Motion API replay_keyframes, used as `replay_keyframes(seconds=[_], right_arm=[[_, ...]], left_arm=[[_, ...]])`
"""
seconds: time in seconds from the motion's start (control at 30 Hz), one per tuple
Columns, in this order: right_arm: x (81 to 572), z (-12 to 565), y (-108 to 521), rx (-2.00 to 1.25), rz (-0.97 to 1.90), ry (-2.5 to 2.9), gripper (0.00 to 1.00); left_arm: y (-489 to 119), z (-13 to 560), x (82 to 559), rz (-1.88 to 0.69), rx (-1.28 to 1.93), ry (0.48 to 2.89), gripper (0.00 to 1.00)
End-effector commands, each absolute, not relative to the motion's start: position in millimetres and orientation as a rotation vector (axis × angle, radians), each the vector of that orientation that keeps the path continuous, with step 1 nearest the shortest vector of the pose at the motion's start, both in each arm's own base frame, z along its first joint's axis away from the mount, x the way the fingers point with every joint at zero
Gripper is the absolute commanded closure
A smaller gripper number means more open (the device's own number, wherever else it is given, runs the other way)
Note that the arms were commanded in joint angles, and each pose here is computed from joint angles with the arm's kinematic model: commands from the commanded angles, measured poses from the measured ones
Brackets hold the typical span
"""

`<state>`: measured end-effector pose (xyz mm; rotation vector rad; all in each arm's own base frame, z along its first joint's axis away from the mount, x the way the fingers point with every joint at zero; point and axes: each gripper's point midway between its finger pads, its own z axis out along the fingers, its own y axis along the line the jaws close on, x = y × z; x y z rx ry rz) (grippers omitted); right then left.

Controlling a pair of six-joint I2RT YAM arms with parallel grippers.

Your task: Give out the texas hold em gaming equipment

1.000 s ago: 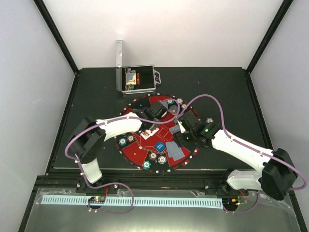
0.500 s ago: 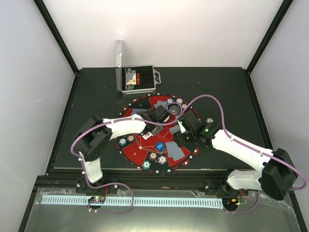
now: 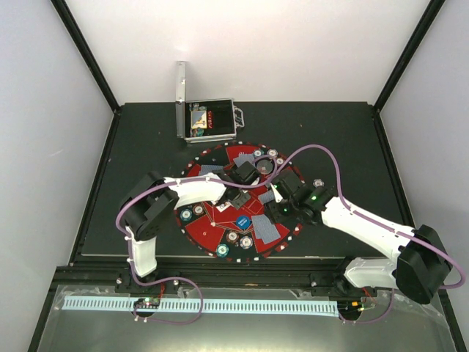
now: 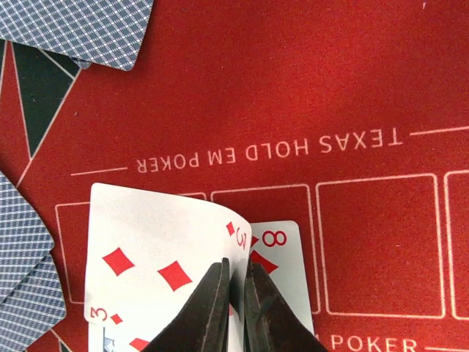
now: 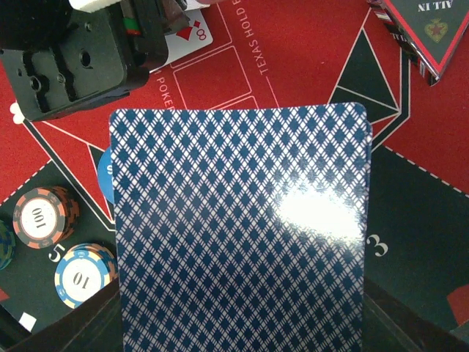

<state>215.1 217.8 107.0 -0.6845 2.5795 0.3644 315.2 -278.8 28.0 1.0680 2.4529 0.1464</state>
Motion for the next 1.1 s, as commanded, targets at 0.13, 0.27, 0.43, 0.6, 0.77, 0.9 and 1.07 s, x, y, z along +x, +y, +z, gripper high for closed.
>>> replay_keyframes(seconds=[0.13,0.27,0.43,0.6,0.77,0.9,1.07], right_arm=[[216.0,111.2,221.5,-0.683,0.393,2.559,0.38],[216.3,111.5,222.0,-0.685,0.393,2.558,0.38],[216.2,112.1,220.7,-0.684,0.386,2.556,0.38],[216.1,111.9,219.1,-0.685,0.378,2.558,0.38],[214.7,109.7,219.0,-0.713,0.372,2.558,0.38],[211.7,106.6,225.5,-0.774,0.389,2.548,0.38],[197.9,106.5,250.1,-0.923,0.421,2.507,0.38]], left_arm=[[-293.0,28.3,315.2,0.082,1.034,2.483,0.86],[-294.0,31.0,317.2,0.08,1.02,2.48,0.79],[-293.2,41.1,317.8,0.068,0.99,2.46,0.69],[-286.3,62.5,315.0,0.022,0.912,2.42,0.53],[-263.4,91.6,310.1,-0.043,0.746,2.376,0.33],[-240.2,119.8,304.3,-0.186,0.56,2.373,0.25],[-240.3,161.9,280.0,-0.662,0.403,2.346,0.23]])
